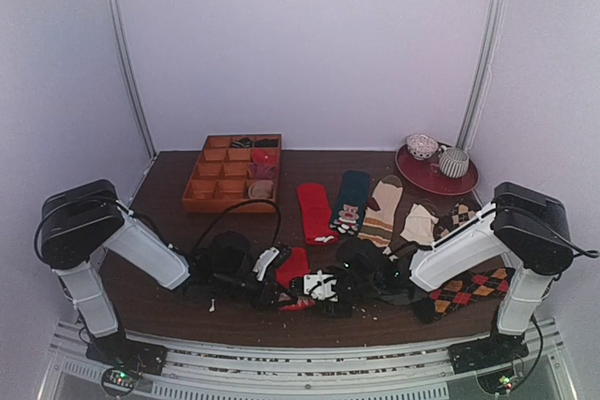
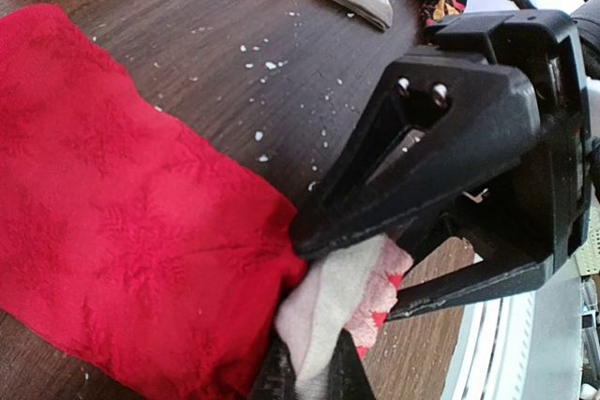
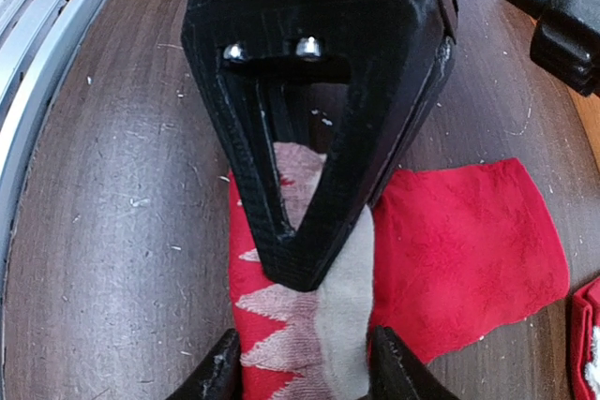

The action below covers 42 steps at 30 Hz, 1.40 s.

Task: Roll the socks
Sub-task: Roll a pair of socks at the center of the board.

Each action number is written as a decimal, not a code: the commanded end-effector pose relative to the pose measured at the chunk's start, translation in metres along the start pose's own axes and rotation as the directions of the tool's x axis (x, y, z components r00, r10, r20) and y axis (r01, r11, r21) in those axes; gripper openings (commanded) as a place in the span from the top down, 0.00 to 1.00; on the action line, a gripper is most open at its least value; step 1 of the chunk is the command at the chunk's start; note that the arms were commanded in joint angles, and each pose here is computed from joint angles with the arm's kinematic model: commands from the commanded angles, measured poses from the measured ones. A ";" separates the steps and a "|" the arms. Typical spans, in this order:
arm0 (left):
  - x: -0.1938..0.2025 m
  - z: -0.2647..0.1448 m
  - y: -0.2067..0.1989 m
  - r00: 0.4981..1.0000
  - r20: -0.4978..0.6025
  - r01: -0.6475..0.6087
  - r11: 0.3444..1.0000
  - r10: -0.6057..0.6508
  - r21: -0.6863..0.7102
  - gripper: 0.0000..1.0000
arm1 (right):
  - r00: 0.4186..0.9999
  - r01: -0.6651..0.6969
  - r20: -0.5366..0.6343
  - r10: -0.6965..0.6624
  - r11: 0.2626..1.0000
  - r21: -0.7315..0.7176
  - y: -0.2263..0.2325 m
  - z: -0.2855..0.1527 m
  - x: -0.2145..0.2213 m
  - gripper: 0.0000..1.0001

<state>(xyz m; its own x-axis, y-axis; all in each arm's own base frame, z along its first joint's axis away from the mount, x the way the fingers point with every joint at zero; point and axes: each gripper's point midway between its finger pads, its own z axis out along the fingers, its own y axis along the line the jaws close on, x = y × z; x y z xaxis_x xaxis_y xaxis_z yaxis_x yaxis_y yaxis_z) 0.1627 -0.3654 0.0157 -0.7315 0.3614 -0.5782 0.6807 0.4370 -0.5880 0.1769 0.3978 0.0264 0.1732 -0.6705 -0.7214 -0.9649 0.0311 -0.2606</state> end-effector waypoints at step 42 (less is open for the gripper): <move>-0.043 -0.098 -0.026 0.773 0.278 -0.508 0.819 0.570 -0.265 0.65 | 0.681 -0.732 -0.420 0.600 0.581 -0.356 0.048 0.015 0.050 0.88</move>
<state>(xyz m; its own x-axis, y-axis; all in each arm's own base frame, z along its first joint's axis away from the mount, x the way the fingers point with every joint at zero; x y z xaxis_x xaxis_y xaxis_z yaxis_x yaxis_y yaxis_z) 0.1684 -0.3103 0.0649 -0.4460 0.3777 -0.8114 0.8490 0.4654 -0.2501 0.1756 0.4271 0.0292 -0.2855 -0.6099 -0.7393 -0.9436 0.0440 0.3282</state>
